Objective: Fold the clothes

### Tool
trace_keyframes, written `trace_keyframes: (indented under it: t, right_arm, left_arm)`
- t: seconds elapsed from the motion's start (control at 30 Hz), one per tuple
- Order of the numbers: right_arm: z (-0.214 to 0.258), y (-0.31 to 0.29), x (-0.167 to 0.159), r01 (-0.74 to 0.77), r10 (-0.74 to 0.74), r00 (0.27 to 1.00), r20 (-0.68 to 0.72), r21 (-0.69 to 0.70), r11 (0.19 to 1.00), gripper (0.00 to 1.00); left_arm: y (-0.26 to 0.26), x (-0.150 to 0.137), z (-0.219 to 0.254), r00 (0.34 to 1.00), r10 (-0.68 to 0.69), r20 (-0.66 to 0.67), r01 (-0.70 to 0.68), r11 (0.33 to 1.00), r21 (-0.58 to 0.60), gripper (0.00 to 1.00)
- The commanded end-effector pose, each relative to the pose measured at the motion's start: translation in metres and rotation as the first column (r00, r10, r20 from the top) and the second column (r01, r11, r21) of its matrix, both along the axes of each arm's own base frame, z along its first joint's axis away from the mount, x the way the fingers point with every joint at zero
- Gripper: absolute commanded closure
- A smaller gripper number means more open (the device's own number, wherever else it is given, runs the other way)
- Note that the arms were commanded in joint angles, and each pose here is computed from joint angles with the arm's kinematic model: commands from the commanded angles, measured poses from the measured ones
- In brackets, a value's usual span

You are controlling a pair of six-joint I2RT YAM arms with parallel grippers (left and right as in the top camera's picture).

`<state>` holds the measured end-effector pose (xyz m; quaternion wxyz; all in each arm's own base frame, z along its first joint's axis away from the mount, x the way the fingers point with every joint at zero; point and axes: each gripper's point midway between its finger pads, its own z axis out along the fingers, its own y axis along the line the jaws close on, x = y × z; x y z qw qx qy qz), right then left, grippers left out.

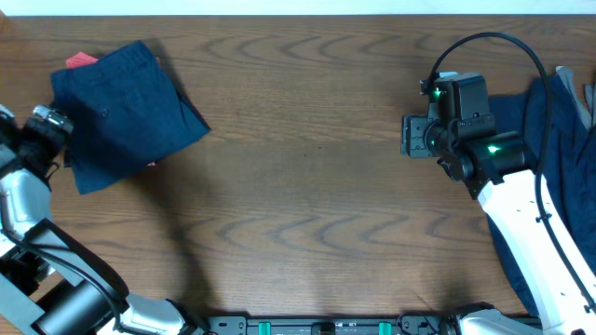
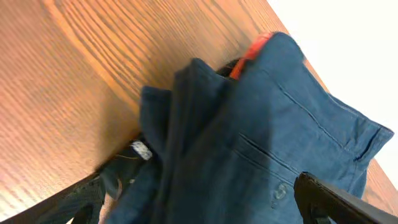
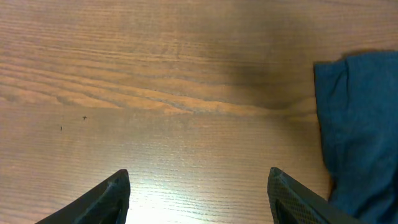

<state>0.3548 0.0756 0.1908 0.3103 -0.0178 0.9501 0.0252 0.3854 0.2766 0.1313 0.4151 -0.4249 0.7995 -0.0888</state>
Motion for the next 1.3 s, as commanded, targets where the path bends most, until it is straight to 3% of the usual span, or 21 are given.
trace_keyframes:
  t: [0.0,0.27,0.4,0.5,0.63,0.77,0.87,1.0,1.1,1.2,1.27]
  right_arm:
    - [0.0,-0.003,-0.001,0.002,-0.002,1.0,-0.002,-0.011,1.0,0.3]
    - [0.004,0.007,0.006,-0.018,0.017,1.0,0.021,0.045,0.999,0.21]
    - [0.003,0.02,0.013,-0.047,0.044,0.998,0.033,0.102,0.994,0.19]
    - [0.0,0.021,0.019,-0.041,0.038,0.999,0.036,0.11,0.993,0.16]
    - [-0.006,0.019,0.025,-0.033,0.029,0.999,0.029,0.127,0.991,0.08]
    - [-0.008,0.002,0.028,0.004,-0.006,1.0,0.011,0.163,0.987,0.05]
    - [-0.014,-0.016,0.022,0.049,-0.041,0.998,-0.041,0.201,0.978,0.01]
    - [-0.032,-0.04,-0.008,0.137,-0.097,0.976,-0.197,0.201,0.97,0.01]
    - [-0.042,-0.053,-0.036,0.194,-0.134,0.941,-0.31,0.171,0.966,0.01]
    - [-0.04,-0.06,-0.048,0.217,-0.158,0.929,-0.334,0.147,0.965,0.01]
    - [-0.032,-0.06,-0.053,0.215,-0.16,0.936,-0.314,0.148,0.965,0.01]
  left_arm:
    - [-0.003,0.005,0.017,0.999,-0.024,0.042,0.023,1.0,0.015,0.02]
    - [-0.086,0.051,0.036,0.959,-0.269,0.086,0.264,0.963,0.061,0.02]
    - [-0.176,0.072,0.026,0.872,-0.488,0.029,0.485,0.871,0.082,0.02]
    - [-0.247,0.068,0.009,0.788,-0.614,-0.051,0.616,0.787,0.037,0.02]
    - [-0.326,0.039,-0.018,0.64,-0.741,-0.206,0.755,0.656,-0.014,0.02]
    - [-0.376,-0.014,-0.043,0.447,-0.814,-0.372,0.848,0.518,-0.114,0.02]
    - [-0.387,-0.061,-0.054,0.328,-0.816,-0.476,0.841,0.482,-0.247,0.02]
    - [-0.376,-0.112,-0.048,0.22,-0.793,-0.568,0.774,0.496,-0.393,0.02]
    - [-0.362,-0.13,-0.035,0.223,-0.75,-0.623,0.754,0.538,-0.377,0.02]
    - [-0.334,-0.134,-0.014,0.335,-0.63,-0.701,0.723,0.649,-0.237,0.02]
    - [-0.326,-0.137,0.006,0.411,-0.597,-0.689,0.719,0.677,-0.158,0.02]
